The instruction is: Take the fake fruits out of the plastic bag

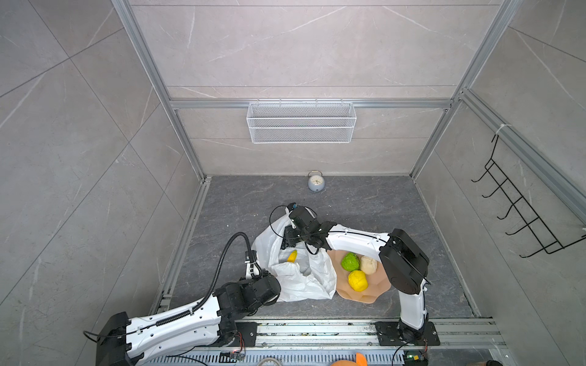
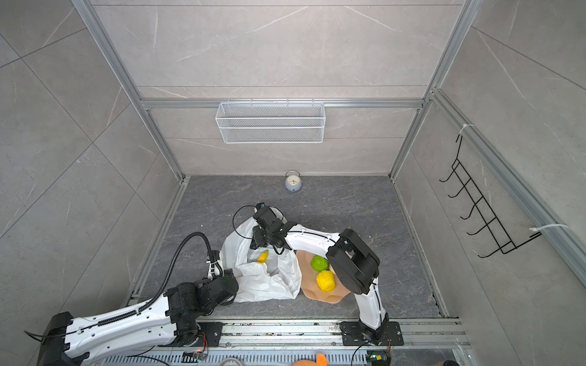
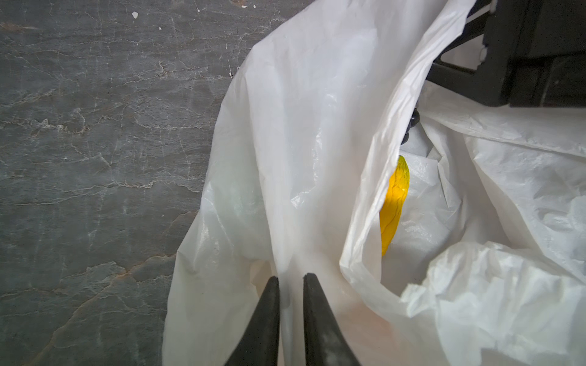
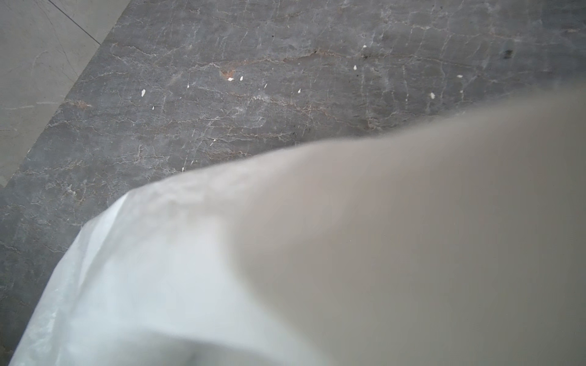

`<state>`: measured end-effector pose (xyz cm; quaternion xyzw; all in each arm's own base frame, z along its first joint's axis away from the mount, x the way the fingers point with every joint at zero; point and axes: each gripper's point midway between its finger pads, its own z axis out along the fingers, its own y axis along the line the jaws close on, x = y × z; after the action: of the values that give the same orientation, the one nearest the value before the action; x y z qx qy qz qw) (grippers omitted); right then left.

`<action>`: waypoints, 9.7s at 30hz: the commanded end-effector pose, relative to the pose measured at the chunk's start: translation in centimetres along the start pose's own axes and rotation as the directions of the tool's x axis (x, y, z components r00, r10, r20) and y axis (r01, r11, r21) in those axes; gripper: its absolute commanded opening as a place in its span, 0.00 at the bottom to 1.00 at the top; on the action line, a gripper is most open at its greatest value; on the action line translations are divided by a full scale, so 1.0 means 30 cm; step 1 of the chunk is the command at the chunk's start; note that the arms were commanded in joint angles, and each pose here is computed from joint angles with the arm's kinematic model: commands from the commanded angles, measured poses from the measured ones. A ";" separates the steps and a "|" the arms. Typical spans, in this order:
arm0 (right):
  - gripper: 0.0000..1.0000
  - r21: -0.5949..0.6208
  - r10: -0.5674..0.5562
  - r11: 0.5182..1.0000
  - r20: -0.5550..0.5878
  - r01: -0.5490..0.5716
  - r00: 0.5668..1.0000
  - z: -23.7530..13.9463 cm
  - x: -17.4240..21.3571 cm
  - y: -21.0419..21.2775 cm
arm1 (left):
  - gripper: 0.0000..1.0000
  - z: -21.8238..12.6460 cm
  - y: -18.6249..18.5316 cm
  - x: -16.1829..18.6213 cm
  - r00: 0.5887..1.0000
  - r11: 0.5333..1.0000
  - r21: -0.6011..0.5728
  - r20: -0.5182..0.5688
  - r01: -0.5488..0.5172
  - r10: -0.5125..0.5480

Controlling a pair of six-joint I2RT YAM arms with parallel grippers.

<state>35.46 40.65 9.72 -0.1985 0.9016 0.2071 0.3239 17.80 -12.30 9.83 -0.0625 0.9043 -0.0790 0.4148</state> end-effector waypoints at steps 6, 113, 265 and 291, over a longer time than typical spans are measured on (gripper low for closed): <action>0.40 0.061 -0.027 0.998 -0.019 0.029 0.999 0.040 0.002 -0.032 | 0.19 0.003 0.008 -0.008 1.000 1.000 -0.019 0.013 -0.001 0.001; 0.00 -0.179 -0.032 0.982 0.146 0.058 0.989 -0.452 0.018 0.189 | 0.44 0.132 -0.113 -0.195 0.990 0.999 -0.006 -0.130 -0.053 0.051; 0.53 0.054 0.189 0.982 -0.155 -0.182 0.970 -0.307 0.412 0.172 | 0.00 0.067 0.048 -0.010 0.921 0.998 -0.050 -0.389 -0.041 0.019; 0.68 -0.051 0.114 0.992 -0.006 -0.115 0.993 0.033 0.162 0.298 | 0.00 0.094 0.103 -0.066 0.976 0.990 -0.107 -0.189 0.088 -0.107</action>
<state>26.51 47.29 7.35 -0.1767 0.9040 0.2630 0.2870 20.49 -8.63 8.94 -0.1103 0.9450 -0.0451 0.3045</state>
